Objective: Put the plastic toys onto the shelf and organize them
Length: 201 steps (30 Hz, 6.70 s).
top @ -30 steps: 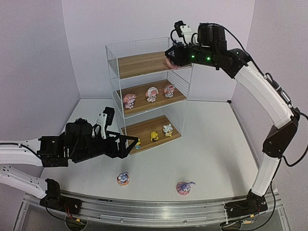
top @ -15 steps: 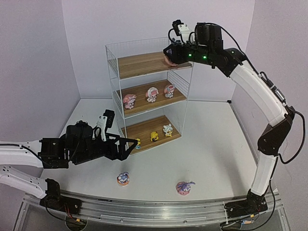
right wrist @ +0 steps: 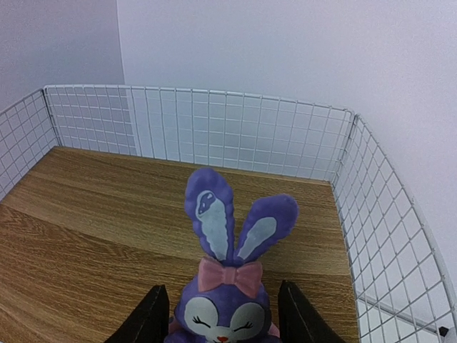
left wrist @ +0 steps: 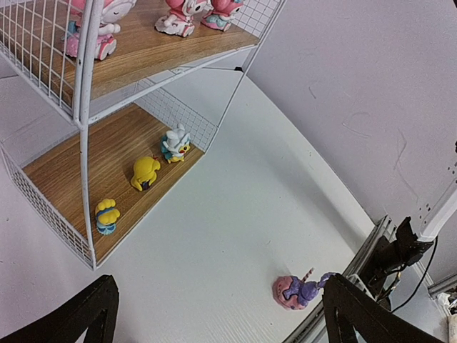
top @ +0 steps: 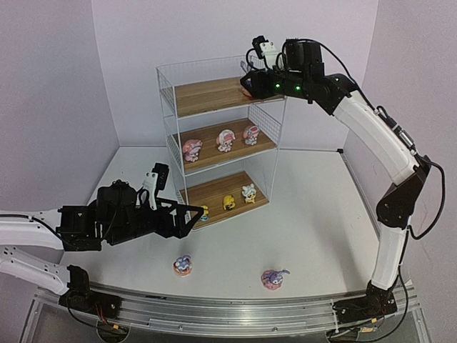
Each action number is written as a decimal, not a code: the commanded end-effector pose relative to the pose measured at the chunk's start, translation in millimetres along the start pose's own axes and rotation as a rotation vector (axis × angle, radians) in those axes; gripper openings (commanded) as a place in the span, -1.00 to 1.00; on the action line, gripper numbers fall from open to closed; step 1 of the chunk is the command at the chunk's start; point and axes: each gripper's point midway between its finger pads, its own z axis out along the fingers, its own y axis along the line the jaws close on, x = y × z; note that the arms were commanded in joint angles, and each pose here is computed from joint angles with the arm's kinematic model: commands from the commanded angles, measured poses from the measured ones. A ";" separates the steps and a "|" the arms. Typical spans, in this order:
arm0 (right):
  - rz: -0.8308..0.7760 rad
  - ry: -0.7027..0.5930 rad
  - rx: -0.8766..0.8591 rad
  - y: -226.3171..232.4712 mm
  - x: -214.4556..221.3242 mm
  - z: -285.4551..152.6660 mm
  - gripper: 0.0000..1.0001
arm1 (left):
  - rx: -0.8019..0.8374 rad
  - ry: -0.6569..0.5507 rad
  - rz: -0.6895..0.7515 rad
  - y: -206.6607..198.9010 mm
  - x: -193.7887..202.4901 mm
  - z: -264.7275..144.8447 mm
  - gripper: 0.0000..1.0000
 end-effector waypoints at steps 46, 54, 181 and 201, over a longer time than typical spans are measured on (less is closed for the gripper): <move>0.106 -0.169 -0.103 -1.8 -61.4 -102.7 0.93 | 0.060 -0.083 -0.061 -6.6 -20.1 -15.8 0.99; 0.503 0.155 -0.157 17.0 85.2 -176.0 0.95 | 0.029 -0.023 -0.083 2.4 -4.4 -16.7 1.00; 0.430 -0.025 0.131 71.1 -26.9 -52.2 -0.89 | 0.107 0.070 -0.091 -4.7 36.4 6.7 0.99; 0.416 -0.061 0.130 72.0 -29.1 -31.0 -0.16 | 0.091 0.077 -0.109 1.9 42.0 4.0 0.99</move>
